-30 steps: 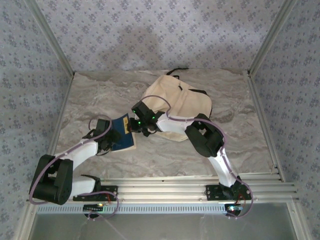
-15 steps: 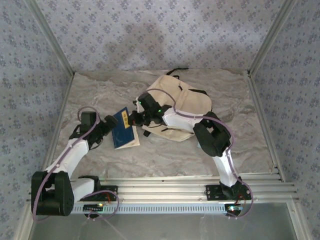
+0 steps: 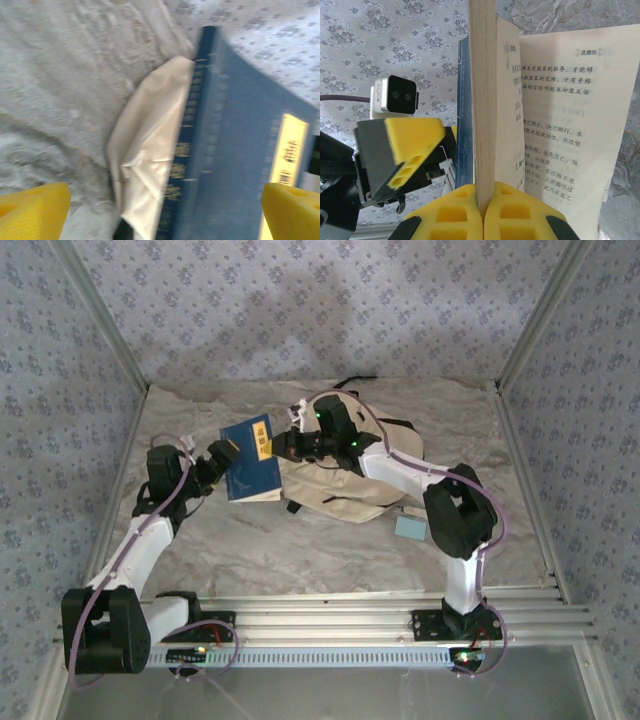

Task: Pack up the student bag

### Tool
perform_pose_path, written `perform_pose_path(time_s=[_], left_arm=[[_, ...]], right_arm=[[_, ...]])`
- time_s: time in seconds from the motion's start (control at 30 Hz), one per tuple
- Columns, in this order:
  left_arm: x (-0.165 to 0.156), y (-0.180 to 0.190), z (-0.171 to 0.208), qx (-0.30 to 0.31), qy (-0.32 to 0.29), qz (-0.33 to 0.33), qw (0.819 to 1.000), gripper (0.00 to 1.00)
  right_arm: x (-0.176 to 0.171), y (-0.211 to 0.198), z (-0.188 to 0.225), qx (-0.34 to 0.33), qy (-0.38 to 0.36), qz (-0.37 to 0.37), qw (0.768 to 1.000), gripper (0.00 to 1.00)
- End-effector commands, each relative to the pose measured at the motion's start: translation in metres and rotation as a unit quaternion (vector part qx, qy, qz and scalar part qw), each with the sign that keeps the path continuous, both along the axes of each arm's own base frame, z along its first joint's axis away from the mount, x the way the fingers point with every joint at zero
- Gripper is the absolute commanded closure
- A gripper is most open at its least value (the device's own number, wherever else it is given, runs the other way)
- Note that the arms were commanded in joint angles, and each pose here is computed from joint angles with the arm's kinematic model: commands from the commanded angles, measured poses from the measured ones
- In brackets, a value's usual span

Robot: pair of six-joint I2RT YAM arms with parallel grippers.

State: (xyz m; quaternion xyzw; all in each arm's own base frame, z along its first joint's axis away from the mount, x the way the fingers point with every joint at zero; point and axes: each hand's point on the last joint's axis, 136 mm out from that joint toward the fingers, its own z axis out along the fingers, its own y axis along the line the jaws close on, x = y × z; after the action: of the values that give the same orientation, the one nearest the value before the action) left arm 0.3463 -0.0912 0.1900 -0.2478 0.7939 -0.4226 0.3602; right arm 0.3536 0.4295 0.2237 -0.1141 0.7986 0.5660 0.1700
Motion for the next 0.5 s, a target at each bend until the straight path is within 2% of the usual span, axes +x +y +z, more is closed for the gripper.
perform_pose_path(time_s=[0.0, 0.07, 0.27, 0.33, 0.37, 0.47], left_arm=[[0.0, -0.02, 0.027, -0.053, -0.048, -0.029, 0.997, 0.09], [-0.001, -0.025, 0.03, -0.059, -0.052, -0.034, 0.996, 0.17], [-0.003, -0.033, 0.032, -0.067, -0.053, -0.041, 0.996, 0.52], [-0.003, -0.031, 0.032, -0.068, -0.052, -0.031, 0.996, 0.76], [-0.003, -0.029, 0.033, -0.066, -0.053, -0.026, 0.996, 0.83], [-0.003, -0.024, 0.034, -0.056, -0.053, -0.011, 0.997, 0.89]], right_arm=[[-0.009, 0.008, 0.023, 0.052, -0.005, 0.028, 0.998, 1.0], [-0.008, 0.01, 0.018, 0.054, 0.001, 0.028, 0.998, 1.0], [-0.001, 0.012, 0.005, 0.057, 0.011, 0.025, 0.998, 1.0], [0.003, 0.012, -0.001, 0.051, 0.013, 0.021, 0.998, 1.0], [0.004, 0.011, -0.004, 0.046, 0.015, 0.017, 0.999, 1.0], [0.01, 0.007, -0.018, 0.028, 0.019, 0.004, 0.999, 1.0]])
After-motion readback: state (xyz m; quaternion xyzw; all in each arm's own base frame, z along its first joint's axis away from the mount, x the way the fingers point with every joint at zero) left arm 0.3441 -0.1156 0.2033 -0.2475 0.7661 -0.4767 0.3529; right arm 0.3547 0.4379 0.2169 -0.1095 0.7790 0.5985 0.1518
